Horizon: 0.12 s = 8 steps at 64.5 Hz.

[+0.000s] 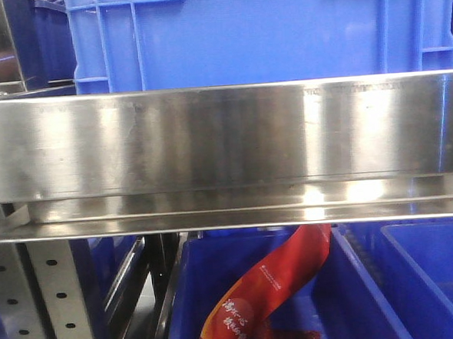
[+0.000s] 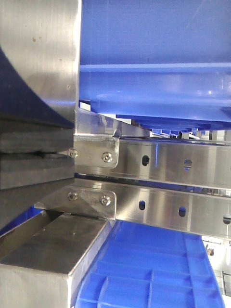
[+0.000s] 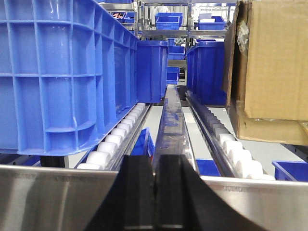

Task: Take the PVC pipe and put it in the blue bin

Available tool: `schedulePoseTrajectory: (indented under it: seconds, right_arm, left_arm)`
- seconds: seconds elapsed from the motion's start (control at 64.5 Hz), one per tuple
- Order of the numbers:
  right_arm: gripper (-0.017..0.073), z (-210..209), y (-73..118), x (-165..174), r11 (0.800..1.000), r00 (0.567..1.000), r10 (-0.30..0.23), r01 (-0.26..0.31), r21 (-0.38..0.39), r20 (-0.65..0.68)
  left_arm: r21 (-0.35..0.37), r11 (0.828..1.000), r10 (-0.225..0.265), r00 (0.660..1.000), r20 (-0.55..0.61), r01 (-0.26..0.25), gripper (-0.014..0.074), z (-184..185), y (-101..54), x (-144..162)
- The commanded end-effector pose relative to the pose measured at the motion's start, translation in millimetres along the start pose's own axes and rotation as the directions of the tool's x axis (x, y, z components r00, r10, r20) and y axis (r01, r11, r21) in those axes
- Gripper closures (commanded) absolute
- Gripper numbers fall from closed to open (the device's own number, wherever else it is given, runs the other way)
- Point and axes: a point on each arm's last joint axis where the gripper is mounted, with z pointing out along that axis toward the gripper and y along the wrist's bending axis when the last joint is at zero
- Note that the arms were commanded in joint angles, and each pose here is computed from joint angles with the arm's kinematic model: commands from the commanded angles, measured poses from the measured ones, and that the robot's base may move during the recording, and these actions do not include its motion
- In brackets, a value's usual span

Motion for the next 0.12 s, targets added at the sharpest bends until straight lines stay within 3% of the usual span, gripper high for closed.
schedulePoseTrajectory:
  seconds: [0.0,0.108]
  right_arm:
    - [0.0722,-0.3,-0.3,-2.4,1.000,1.000,-0.013,0.013,0.006,0.025]
    - [0.0722,-0.3,-0.3,-2.4,1.000,1.000,-0.013,0.013,0.006,0.025]
  left_arm:
    - [0.008,1.000,-0.004,1.000,0.030,0.004,0.0704,-0.6,-0.5,-3.1]
    - [0.008,1.000,-0.004,1.000,0.030,0.004,0.0704,-0.6,-0.5,-3.1]
